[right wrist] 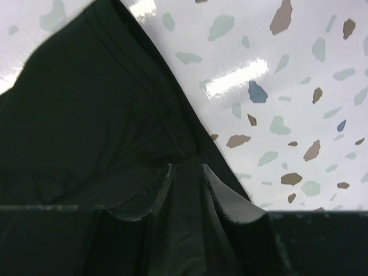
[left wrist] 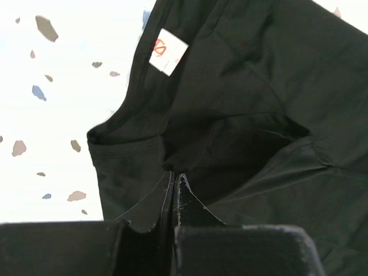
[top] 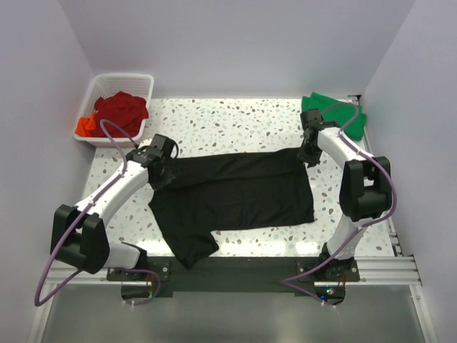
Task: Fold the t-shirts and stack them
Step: Fold the tshirt
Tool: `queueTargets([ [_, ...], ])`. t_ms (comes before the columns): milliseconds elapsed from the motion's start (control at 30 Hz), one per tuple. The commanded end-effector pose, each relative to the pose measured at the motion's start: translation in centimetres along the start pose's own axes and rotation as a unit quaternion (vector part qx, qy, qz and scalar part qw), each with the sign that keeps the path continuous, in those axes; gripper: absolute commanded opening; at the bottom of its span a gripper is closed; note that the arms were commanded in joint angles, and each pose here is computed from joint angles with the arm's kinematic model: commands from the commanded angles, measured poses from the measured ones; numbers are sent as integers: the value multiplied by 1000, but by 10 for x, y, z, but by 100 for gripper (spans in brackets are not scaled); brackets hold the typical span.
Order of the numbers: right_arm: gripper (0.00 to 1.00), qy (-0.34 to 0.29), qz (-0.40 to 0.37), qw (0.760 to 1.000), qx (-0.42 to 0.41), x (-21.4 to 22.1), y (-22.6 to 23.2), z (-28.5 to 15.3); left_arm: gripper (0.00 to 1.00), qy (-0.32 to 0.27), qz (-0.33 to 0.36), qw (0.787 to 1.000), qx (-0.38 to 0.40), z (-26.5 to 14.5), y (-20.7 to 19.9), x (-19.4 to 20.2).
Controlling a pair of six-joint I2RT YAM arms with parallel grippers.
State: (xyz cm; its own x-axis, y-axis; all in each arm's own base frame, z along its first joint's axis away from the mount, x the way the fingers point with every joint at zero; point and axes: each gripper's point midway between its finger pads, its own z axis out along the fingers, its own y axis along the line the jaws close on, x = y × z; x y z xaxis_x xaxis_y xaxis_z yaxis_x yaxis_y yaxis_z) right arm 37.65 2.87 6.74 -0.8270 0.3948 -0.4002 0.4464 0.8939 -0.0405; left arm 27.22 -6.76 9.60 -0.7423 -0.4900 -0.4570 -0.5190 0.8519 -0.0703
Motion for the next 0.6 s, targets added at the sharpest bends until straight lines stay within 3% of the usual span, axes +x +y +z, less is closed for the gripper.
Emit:
queueTargets([
  [0, 29, 19, 13, 1000, 3, 17, -9, -11, 0, 8, -15, 999, -30, 4, 11, 10],
  [300, 31, -6, 25, 1000, -9, 8, -7, -28, 2, 23, -11, 999, -47, 5, 21, 23],
  [400, 31, -18, 23, 999, -22, -3, 4, -34, 14, 23, -6, 999, -42, 2, 23, 25],
  [467, 31, -24, 18, 999, -30, -10, 15, -37, 30, 25, -1, 999, -41, 1, 25, 27],
  [567, 31, -27, 8, 999, -41, -12, 31, -38, 43, 15, 3, 999, -41, -4, 28, 24],
])
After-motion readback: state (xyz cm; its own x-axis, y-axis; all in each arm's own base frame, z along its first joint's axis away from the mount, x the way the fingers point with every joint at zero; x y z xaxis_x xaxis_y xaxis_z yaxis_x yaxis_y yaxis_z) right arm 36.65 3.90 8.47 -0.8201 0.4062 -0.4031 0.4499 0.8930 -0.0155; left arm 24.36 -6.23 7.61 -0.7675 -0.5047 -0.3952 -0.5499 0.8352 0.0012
